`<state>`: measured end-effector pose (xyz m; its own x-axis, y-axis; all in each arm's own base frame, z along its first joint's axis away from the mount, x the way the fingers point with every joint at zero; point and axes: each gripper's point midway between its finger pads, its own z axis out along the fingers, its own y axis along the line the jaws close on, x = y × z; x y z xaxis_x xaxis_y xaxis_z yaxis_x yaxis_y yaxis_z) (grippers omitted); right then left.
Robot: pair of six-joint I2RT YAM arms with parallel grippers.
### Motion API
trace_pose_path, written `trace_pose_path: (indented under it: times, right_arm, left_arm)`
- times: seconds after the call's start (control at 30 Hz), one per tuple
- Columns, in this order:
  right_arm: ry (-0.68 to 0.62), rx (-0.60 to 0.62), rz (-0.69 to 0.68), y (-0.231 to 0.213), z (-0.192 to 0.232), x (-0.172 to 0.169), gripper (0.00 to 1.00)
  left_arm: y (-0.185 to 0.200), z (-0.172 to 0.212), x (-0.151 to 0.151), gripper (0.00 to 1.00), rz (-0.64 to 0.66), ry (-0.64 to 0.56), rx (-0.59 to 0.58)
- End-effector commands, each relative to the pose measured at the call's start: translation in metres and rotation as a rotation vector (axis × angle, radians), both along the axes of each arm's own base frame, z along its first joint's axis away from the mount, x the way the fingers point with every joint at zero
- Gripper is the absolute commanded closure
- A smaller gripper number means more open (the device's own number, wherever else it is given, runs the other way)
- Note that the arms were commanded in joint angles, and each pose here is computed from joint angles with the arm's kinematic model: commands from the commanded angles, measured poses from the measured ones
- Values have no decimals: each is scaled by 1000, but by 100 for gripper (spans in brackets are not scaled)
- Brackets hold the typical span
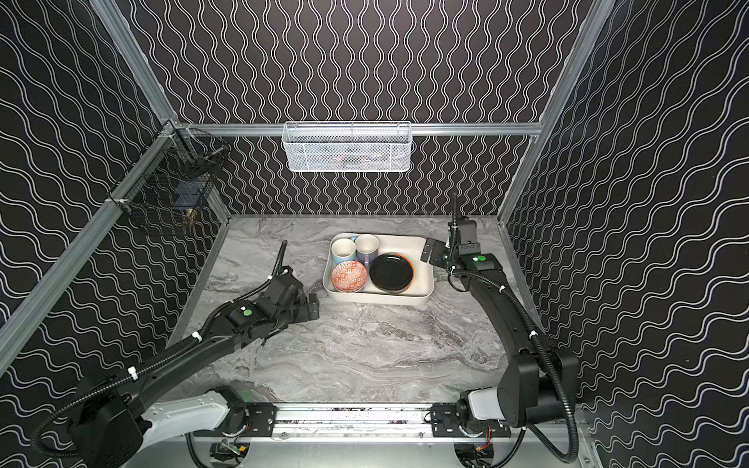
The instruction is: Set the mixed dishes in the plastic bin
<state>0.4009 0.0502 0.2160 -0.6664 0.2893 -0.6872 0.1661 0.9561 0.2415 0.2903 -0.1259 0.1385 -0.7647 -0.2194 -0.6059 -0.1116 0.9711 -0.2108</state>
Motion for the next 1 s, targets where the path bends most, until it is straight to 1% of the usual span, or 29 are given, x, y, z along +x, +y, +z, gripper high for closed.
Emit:
trace_pose_path:
  times: [0.0, 0.07, 0.13, 0.27, 0.37, 0.43, 0.5, 0.6, 0.7, 0.77, 0.83, 0.9, 0.97]
  right_arm:
    - [-1, -61, -83, -23, 2, -4, 1]
    - [-19, -63, -116, -30, 3, -4, 1]
    - [-31, -86, -175, -42, 2, -5, 1]
    - [-62, -152, -228, -60, -7, -3, 1]
    - [-76, -177, -234, -67, -15, -3, 1]
    - [-92, -175, -227, -68, -18, -3, 1]
    - [-90, -146, -195, -63, -28, -7, 1]
    - [-175, -99, -104, -47, -29, -14, 1]
    - [-290, -78, -54, -40, -23, -25, 1]
    - [-340, -82, -50, -40, -20, -33, 1]
    - [-359, -87, -44, -40, -19, -35, 1]
    - [-347, -97, -45, -41, -21, -35, 1]
    - [-327, -105, -41, -41, -25, -33, 1]
  left_arm:
    - [11, 5, 15, 1, 62, -34, -16]
    - [25, 1, 19, 1, 121, -37, -10]
    - [44, 0, 23, 1, 201, -54, 25]
    - [80, 6, 26, 1, 358, -142, 102]
    - [91, 14, 28, 1, 396, -220, 116]
    - [93, 20, 31, 1, 398, -275, 118]
    - [94, 23, 33, 1, 392, -320, 120]
    - [95, 26, 40, 1, 381, -387, 144]
    - [96, 22, 50, 1, 333, -434, 236]
    - [98, 18, 54, 1, 302, -453, 320]
    - [100, 19, 58, 1, 275, -498, 383]
    - [102, 21, 62, 1, 241, -551, 453]
    - [106, 23, 68, 1, 212, -589, 491]
